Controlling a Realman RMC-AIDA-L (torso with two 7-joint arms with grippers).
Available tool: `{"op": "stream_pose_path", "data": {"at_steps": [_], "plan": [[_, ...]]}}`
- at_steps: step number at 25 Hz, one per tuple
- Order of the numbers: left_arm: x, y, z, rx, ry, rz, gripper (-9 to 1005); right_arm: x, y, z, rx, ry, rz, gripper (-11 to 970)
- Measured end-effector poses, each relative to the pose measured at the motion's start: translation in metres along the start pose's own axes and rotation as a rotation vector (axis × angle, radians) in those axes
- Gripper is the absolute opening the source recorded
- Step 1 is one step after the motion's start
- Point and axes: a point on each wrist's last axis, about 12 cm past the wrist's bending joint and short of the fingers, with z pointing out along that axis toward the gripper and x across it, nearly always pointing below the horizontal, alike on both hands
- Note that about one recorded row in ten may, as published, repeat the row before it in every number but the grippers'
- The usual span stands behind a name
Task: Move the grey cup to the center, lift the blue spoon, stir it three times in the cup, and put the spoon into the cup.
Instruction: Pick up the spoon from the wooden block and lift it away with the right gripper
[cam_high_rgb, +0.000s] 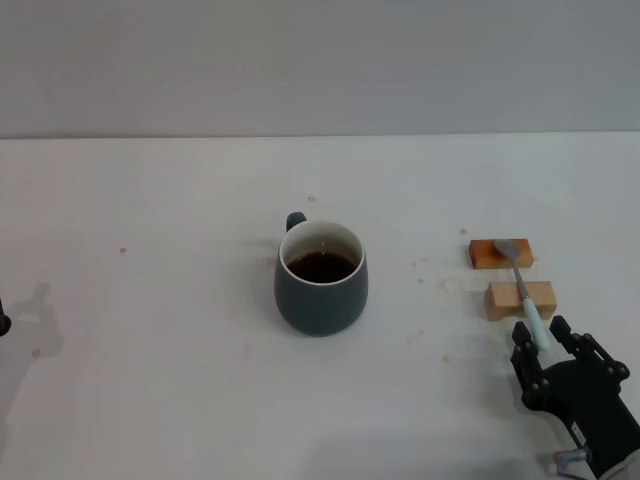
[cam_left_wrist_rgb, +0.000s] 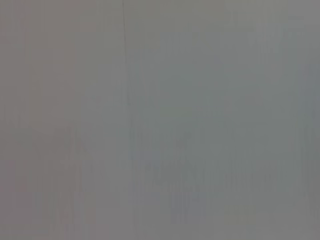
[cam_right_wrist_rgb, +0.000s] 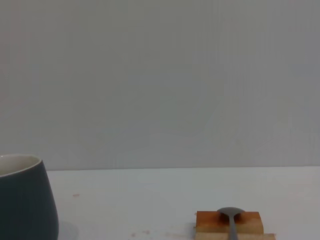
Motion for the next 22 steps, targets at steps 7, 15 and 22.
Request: {"op": "stream_pose_path", "data": {"at_steps": [7, 15, 22], "plan": [[0.0, 0.0, -0.0001, 0.0, 0.0, 0.0, -2, 0.0003, 0.0003, -0.0005, 0.001, 0.001, 0.001, 393], [0.0001, 0.0, 0.0, 0.0, 0.001, 0.0, -2, 0.0004, 0.0006, -0.0006, 0.001, 0.001, 0.003, 367], [0.0002, 0.0001, 0.0, 0.0, 0.002, 0.0, -2, 0.0004, 0.0003, -0.0008, 0.001, 0.0, 0.003, 366]]}}
